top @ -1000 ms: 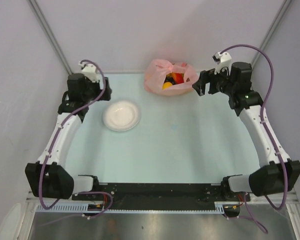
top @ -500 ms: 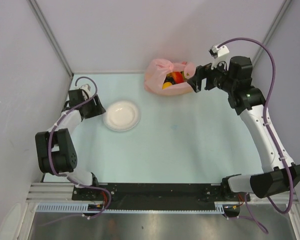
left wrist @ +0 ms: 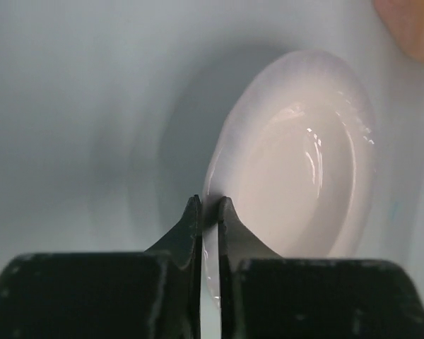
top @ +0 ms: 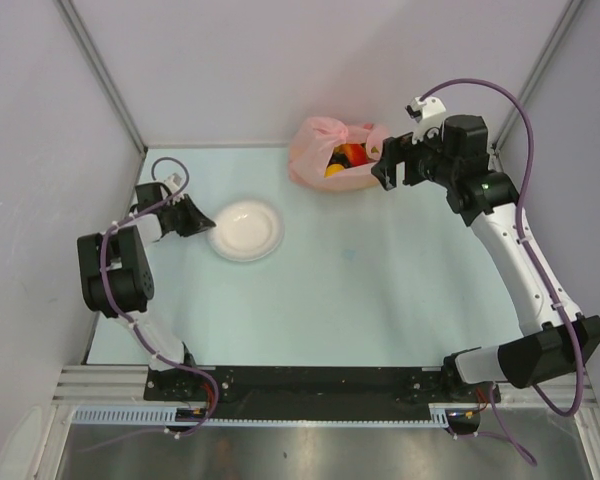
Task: Take the fake fruits out of the plastic bag
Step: Move the plate to the center of the board.
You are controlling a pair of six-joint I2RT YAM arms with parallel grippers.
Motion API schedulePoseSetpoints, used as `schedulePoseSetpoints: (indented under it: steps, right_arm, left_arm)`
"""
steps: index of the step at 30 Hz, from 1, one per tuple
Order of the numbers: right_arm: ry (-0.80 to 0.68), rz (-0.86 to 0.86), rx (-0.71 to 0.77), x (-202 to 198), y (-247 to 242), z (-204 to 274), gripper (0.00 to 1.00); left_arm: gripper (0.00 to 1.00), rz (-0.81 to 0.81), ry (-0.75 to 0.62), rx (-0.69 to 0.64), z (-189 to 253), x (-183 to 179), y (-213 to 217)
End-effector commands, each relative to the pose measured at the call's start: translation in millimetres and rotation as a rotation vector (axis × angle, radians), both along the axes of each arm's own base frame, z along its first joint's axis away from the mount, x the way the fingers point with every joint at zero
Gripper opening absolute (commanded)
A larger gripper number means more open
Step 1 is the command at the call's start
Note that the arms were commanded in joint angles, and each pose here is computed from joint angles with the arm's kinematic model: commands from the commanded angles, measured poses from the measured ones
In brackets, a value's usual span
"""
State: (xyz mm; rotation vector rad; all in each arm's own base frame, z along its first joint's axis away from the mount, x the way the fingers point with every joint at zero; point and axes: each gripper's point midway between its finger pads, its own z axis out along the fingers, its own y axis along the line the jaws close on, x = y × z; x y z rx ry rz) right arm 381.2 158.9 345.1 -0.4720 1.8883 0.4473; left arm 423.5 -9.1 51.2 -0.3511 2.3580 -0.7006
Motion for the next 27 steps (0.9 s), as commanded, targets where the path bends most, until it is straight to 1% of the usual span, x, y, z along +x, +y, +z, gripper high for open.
schedulePoseSetpoints:
  steps: [1, 3, 4, 6, 7, 8, 9, 10, 11, 12, 14, 15, 20, 21, 23, 24, 27]
  right_arm:
    - [-0.037, -0.021, -0.008, 4, -3, 14, 0.92]
    - [-0.030, -0.020, -0.015, 3, -3, 10, 0.92]
    - [-0.035, -0.022, -0.017, 3, -5, 11, 0.92]
    - [-0.039, -0.017, -0.032, 2, -5, 8, 0.92]
    - [-0.040, -0.019, -0.035, 1, -7, 8, 0.91]
    - [-0.047, -0.020, -0.038, 1, -8, 9, 0.91]
    - [-0.044, -0.020, -0.038, 1, -9, 8, 0.92]
    - [-0.045, -0.027, -0.036, 2, -12, 8, 0.91]
    - [-0.042, -0.023, -0.032, 2, -13, 7, 0.92]
    - [-0.041, -0.022, -0.030, 2, -14, 7, 0.91]
    - [-0.046, -0.023, -0.029, 3, -18, 8, 0.91]
    - [-0.047, -0.024, -0.030, 3, -20, 8, 0.91]
    - [-0.042, -0.031, -0.032, 4, -31, 4, 0.91]
    - [-0.038, -0.029, -0.031, 3, -31, 2, 0.91]
    - [-0.025, -0.024, -0.025, 4, -31, -4, 0.91]
    - [-0.020, -0.024, -0.022, 4, -31, -6, 0.91]
    - [-0.006, -0.021, -0.015, 5, -30, -13, 0.91]
  left_arm:
    - [0.00, -0.108, -0.107, -0.097, 26, 14, -26]
    - [0.00, -0.148, -0.094, -0.135, 22, 4, -37]
    - [0.00, -0.193, -0.101, -0.175, 25, -3, -47]
    - [0.00, -0.286, -0.066, -0.216, 19, -19, -70]
    - [0.00, -0.326, -0.014, -0.242, 16, -32, -81]
    - [0.00, -0.369, -0.001, -0.255, 16, -39, -91]
    - [0.00, -0.447, 0.001, -0.247, 13, -49, -107]
    - [0.00, -0.482, 0.047, -0.259, 10, -62, -117]
    - [0.00, -0.520, 0.060, -0.261, 8, -68, -125]
    - [0.00, -0.590, 0.070, -0.251, 5, -81, -144]
    - [0.00, -0.644, 0.089, -0.250, 2, -96, -158]
    - [0.00, -0.696, 0.084, -0.239, 2, -105, -171]
    - [0.00, -0.849, 0.078, -0.216, 6, -131, -212]
    - [0.00, -0.918, 0.066, -0.197, 3, -141, -225]
    - [0.00, -0.998, 0.065, -0.182, 3, -153, -245]
    - [0.00, -1.011, 0.080, -0.174, -2, -156, -250]
    - [0.00, -1.073, 0.062, -0.163, -2, -162, -271]
